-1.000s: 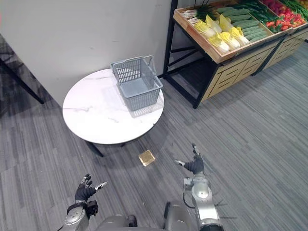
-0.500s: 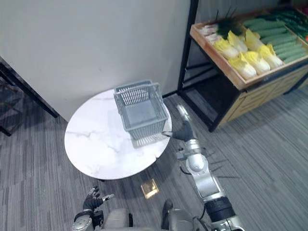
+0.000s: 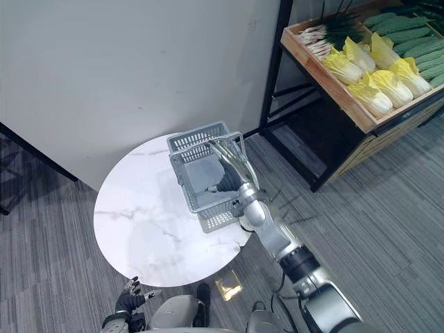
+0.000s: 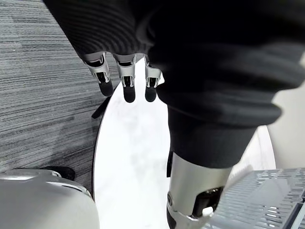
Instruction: Pick vegetable in the basket
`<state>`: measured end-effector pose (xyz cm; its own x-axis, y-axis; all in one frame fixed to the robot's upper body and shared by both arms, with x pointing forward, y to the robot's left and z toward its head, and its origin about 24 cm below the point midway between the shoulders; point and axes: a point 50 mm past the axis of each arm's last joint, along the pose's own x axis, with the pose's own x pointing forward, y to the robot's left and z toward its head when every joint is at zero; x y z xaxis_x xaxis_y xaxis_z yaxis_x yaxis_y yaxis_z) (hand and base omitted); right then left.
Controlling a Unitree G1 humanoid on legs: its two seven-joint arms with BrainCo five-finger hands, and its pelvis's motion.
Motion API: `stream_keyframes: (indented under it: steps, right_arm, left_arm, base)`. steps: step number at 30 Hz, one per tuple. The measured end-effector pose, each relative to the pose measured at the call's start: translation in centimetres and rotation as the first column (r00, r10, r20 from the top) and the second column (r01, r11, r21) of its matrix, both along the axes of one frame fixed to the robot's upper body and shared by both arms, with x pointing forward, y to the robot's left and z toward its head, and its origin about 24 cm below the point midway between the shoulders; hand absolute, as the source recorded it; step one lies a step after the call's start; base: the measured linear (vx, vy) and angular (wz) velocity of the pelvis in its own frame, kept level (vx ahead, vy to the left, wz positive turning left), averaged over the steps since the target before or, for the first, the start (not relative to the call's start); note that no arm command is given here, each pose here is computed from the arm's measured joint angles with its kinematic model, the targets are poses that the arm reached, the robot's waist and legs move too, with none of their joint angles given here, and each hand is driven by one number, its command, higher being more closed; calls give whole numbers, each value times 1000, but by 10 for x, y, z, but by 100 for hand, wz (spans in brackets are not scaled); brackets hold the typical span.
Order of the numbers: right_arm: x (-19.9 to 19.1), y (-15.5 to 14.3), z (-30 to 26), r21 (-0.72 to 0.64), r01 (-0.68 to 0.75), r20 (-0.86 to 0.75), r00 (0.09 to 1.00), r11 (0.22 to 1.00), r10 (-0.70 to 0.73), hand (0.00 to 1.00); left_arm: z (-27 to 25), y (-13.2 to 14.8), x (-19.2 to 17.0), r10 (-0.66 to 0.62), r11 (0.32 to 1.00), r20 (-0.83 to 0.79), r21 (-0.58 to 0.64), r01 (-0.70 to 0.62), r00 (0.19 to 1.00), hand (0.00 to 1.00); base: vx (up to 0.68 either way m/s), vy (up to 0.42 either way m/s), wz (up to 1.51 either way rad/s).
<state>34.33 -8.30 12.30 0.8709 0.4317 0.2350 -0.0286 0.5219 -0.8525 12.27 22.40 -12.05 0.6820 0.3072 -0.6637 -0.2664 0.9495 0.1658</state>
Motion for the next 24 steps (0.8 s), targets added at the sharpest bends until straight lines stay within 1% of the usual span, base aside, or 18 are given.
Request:
stream_keyframes:
  steps: [3,5,9,11,15,17,21,22,23,24]
  right_arm:
    - [6,-10,-1,-69,28,-3,1000,997,-28,0]
    - [10,-8,5,-79,27,17,1000,997,-26,0]
    - [30,-10,25,-151,68,53,997,986,-61,0]
    - [41,-18,38,-181,113,76,992,977,-101,0]
    - [54,-34,56,-213,186,107,980,959,-166,0]
    - [63,-41,75,-218,238,140,967,947,-211,0]
    - [71,-55,86,-221,310,141,948,925,-284,0]
    - [73,-60,90,-221,329,145,942,918,-303,100]
    - [74,-64,92,-220,346,145,936,912,-320,100]
    - [76,-76,95,-203,388,141,920,899,-365,100]
  left_arm:
    - [5,6,7,2,1000,25,26,-3,1000,0]
    - [7,11,9,9,999,39,37,-10,999,0]
    - [6,11,9,28,999,39,27,-29,999,0]
    - [6,11,11,46,999,46,13,-47,998,0]
    - [7,10,13,60,998,64,-3,-60,996,0]
    - [8,9,18,72,997,81,-17,-71,994,0]
    - [10,5,26,84,996,108,-46,-80,991,0]
    - [10,4,28,83,996,116,-53,-78,990,0]
    - [11,3,29,84,995,121,-57,-78,989,0]
    - [12,3,33,88,995,133,-63,-80,987,0]
  base:
    - [51,-19,45]
    - [59,-82,59]
    - [18,-97,35]
    - [12,-102,37]
    - [17,-64,29]
    - [-24,-32,33]
    - [-42,-26,37]
    - [-48,-17,27]
    - [-68,-20,37]
    - [-78,-23,36]
